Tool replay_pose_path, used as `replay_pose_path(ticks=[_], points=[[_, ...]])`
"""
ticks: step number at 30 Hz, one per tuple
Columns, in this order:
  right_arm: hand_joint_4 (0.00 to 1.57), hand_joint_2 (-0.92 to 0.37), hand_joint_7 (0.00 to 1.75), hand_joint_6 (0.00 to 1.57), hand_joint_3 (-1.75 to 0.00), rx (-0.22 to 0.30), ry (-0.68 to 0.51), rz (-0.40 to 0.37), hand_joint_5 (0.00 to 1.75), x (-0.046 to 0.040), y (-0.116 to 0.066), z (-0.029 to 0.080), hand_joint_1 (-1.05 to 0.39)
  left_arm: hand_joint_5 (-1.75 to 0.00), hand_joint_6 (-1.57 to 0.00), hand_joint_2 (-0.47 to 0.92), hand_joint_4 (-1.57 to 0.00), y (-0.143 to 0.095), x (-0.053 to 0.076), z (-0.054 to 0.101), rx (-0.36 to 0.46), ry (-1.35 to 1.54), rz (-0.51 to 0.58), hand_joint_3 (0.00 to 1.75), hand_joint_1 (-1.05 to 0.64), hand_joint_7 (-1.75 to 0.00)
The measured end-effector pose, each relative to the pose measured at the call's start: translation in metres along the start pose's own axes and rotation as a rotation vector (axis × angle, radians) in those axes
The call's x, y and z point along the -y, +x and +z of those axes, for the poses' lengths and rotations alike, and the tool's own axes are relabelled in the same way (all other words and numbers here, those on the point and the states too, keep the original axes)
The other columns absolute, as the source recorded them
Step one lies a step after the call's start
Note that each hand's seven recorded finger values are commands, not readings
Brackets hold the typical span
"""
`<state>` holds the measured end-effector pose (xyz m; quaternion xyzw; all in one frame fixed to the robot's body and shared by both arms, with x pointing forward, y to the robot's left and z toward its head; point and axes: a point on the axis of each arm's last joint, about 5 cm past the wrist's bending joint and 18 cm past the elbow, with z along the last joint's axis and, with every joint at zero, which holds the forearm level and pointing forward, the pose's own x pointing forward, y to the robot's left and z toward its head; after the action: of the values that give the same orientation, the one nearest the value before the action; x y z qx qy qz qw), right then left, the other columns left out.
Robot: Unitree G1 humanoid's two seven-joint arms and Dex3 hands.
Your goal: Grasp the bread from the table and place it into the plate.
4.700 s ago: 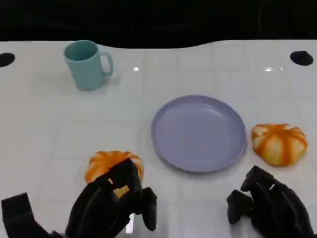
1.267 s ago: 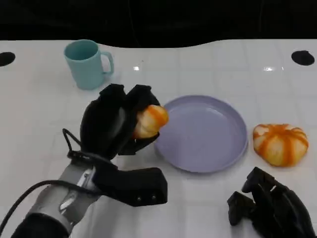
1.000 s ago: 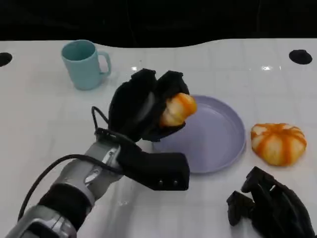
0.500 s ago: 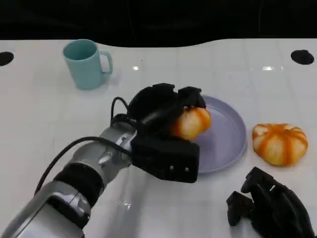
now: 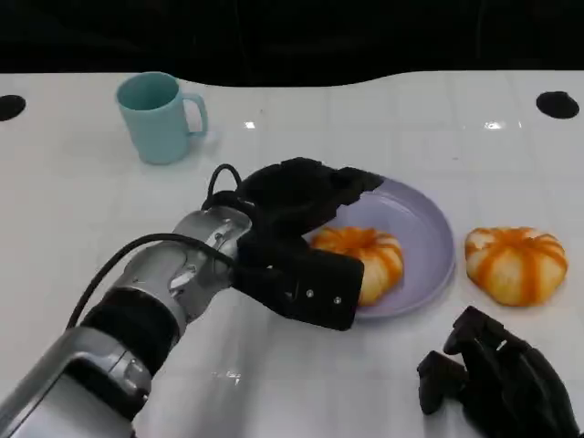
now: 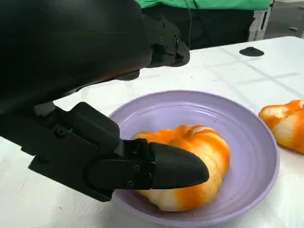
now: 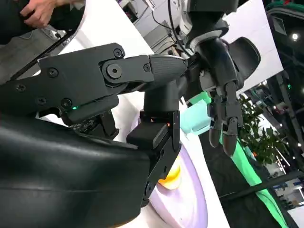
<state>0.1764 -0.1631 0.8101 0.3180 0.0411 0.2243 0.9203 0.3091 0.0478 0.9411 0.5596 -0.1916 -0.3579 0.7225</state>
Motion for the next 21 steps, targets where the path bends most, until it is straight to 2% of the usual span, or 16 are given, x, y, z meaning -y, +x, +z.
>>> replay_pose_path(ticks=[3,4,5,6,8,11,12,13,14,17,21], points=[[0.79,-0.92,1.39,0.7,-0.24,0.0,-0.001,-0.001,1.66,-0.0001,0.0,0.0,-0.57,-0.16,-0.04,0.92,-0.05,-0.007,0.002,-0.002,0.007,-0.046,0.011,0.56,-0.99,-0.12],[0.79,-0.92,1.39,0.7,-0.24,0.0,-0.001,-0.004,1.65,-0.0002,0.0,0.0,-0.57,-0.21,-0.09,0.92,-0.1,-0.011,0.004,-0.002,0.013,-0.073,0.022,0.51,-0.92,-0.14],[0.79,-0.92,1.39,0.7,-0.24,-0.001,-0.001,-0.007,1.65,-0.0005,0.0,0.0,-0.57,-0.3,-0.14,0.92,-0.12,-0.015,0.007,-0.004,0.021,-0.121,0.043,0.49,-0.85,-0.15],[0.79,-0.92,1.39,0.7,-0.24,-0.001,0.0,-0.009,1.65,-0.0005,-0.001,0.001,-0.57,-0.53,-0.19,0.92,-0.08,-0.02,0.01,-0.006,0.031,-0.178,0.068,0.47,-0.79,-0.14],[0.8,-0.92,1.4,0.71,-0.24,-0.003,0.0,-0.012,1.66,-0.0007,-0.001,0.001,-0.57,-0.8,-0.34,0.92,-0.18,-0.03,0.014,-0.008,0.049,-0.314,0.126,0.41,-0.68,-0.2],[0.79,-0.92,1.4,0.7,-0.24,-0.004,-0.001,-0.015,1.66,-0.001,-0.001,0.001,-0.58,-1.07,-0.5,0.92,-0.33,-0.045,0.02,-0.015,0.078,-0.605,0.195,0.35,-0.58,-0.32],[0.78,-0.92,1.4,0.69,-0.24,-0.005,-0.001,-0.015,1.66,-0.001,-0.002,0.001,-0.57,-1.22,-0.53,0.92,-0.38,-0.05,0.023,-0.017,0.095,-0.706,0.22,0.34,-0.55,-0.46],[0.78,-0.92,1.4,0.69,-0.24,-0.005,0.0,-0.015,1.66,-0.0011,-0.002,0.001,-0.57,-1.29,-0.51,0.92,-0.41,-0.054,0.027,-0.018,0.113,-0.795,0.241,0.35,-0.54,-0.62],[0.78,-0.92,1.4,0.69,-0.24,-0.006,0.001,-0.014,1.66,-0.0013,-0.002,0.001,-0.57,-1.4,-0.5,0.92,-0.47,-0.058,0.032,-0.019,0.132,-0.881,0.258,0.37,-0.57,-0.86],[0.78,-0.92,1.4,0.69,-0.23,-0.007,0.005,-0.014,1.65,-0.0013,-0.002,0.001,-0.57,-1.63,-0.47,0.92,-0.53,-0.072,0.046,-0.018,0.178,-1.114,0.309,0.4,-0.63,-1.29],[0.78,-0.92,1.41,0.69,-0.25,-0.009,0.007,-0.013,1.66,-0.0015,-0.002,0.001,-0.56,-1.74,-0.51,0.92,-0.61,-0.092,0.064,-0.012,0.197,-1.347,0.366,0.39,-0.66,-1.53]])
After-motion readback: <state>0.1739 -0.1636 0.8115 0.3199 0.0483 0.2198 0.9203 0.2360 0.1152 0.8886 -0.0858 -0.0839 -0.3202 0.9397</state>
